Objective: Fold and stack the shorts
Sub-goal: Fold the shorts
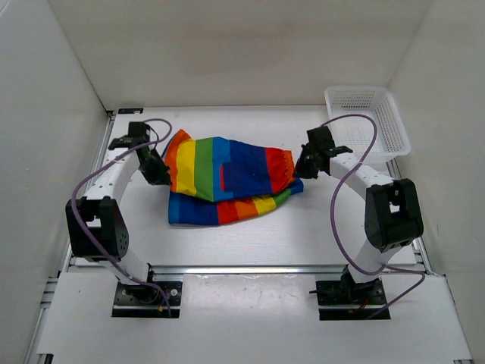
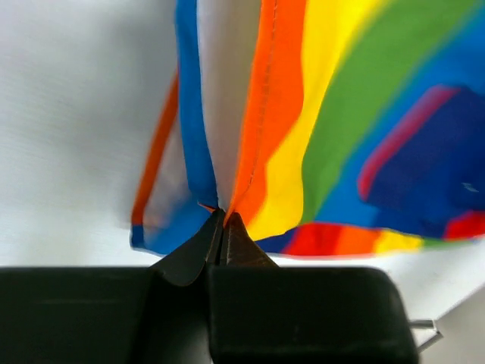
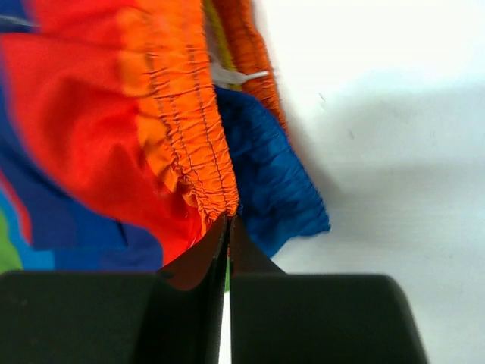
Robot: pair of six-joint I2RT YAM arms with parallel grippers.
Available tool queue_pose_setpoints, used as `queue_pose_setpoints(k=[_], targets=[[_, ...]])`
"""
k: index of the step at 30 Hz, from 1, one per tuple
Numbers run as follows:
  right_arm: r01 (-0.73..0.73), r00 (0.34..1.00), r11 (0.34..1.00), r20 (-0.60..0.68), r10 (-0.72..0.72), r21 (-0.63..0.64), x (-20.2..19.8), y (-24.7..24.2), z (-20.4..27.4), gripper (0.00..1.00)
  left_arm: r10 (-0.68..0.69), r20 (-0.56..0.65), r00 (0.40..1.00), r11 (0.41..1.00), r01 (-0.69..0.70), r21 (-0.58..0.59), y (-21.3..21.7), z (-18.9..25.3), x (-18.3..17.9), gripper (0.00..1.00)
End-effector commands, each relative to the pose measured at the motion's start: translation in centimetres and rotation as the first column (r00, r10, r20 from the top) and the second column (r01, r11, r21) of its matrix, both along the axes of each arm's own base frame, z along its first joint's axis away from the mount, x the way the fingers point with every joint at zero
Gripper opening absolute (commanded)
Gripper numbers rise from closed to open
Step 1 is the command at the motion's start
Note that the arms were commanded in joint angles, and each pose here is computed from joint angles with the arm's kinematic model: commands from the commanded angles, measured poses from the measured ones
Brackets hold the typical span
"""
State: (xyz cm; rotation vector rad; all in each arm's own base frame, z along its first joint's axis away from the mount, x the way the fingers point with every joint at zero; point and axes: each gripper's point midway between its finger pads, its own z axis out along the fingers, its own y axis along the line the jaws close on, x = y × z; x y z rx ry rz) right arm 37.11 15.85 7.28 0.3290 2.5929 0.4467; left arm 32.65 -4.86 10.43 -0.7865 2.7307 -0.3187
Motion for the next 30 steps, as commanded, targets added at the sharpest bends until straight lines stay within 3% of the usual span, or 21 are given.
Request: queue_pose_setpoints(k=[1,5,10,17,22,25,26,28,29,30], targets=[[0.026,0.984,0.999,0.177,-0.032,0.038,2.7,0.0,7.3,0.00,-0.044,0.161,0.986,0.999,0.045,-0.002,-0.3,8.2,0.1,0.10],[0.067,0.960,0.996,0.270,-0.078,0.051,3.5,-0.9,12.0,0.00,-0.055,0.241,0.969,0.998,0.058,-0.002,-0.4,12.4,-0.1,0.10],[0.119,0.945,0.992,0.301,-0.128,0.049,2.7,-2.7,13.3,0.00,-0.088,0.249,0.964,0.995,0.097,-0.023,-1.0,13.0,-1.7,0.10],[0.188,0.956,0.982,0.229,-0.185,0.010,0.9,-6.2,9.7,0.00,-0.135,0.112,0.984,0.984,0.147,-0.100,-3.8,6.1,-6.8,0.10],[0.188,0.977,0.981,0.108,-0.182,-0.042,-3.7,-7.1,3.9,0.00,-0.109,-0.036,0.993,0.986,0.103,-0.129,-4.5,-1.1,-10.8,0.10],[0.194,0.980,0.980,0.060,-0.190,-0.055,-5.1,-7.4,1.6,0.00,-0.118,-0.123,0.985,0.982,0.098,-0.162,-5.3,-3.9,-11.8,0.25],[0.192,0.981,0.979,0.032,-0.190,-0.066,-5.6,-7.5,0.6,0.05,-0.131,-0.139,0.981,0.981,0.108,-0.161,-5.6,-4.2,-12.0,0.28],[0.199,0.979,0.974,-0.022,-0.203,-0.111,-6.3,-8.1,-0.9,0.27,-0.160,-0.110,0.981,0.977,0.141,-0.160,-6.2,-3.4,-11.1,0.44],[0.192,0.981,0.976,0.004,-0.192,-0.107,-5.4,-7.9,0.2,0.47,-0.170,-0.132,0.977,0.976,0.149,-0.157,-6.1,-3.3,-11.4,0.66],[0.200,0.980,0.974,0.002,-0.201,-0.108,-5.1,-8.2,0.4,0.54,-0.167,-0.132,0.977,0.978,0.147,-0.147,-6.0,-2.9,-11.2,0.75]])
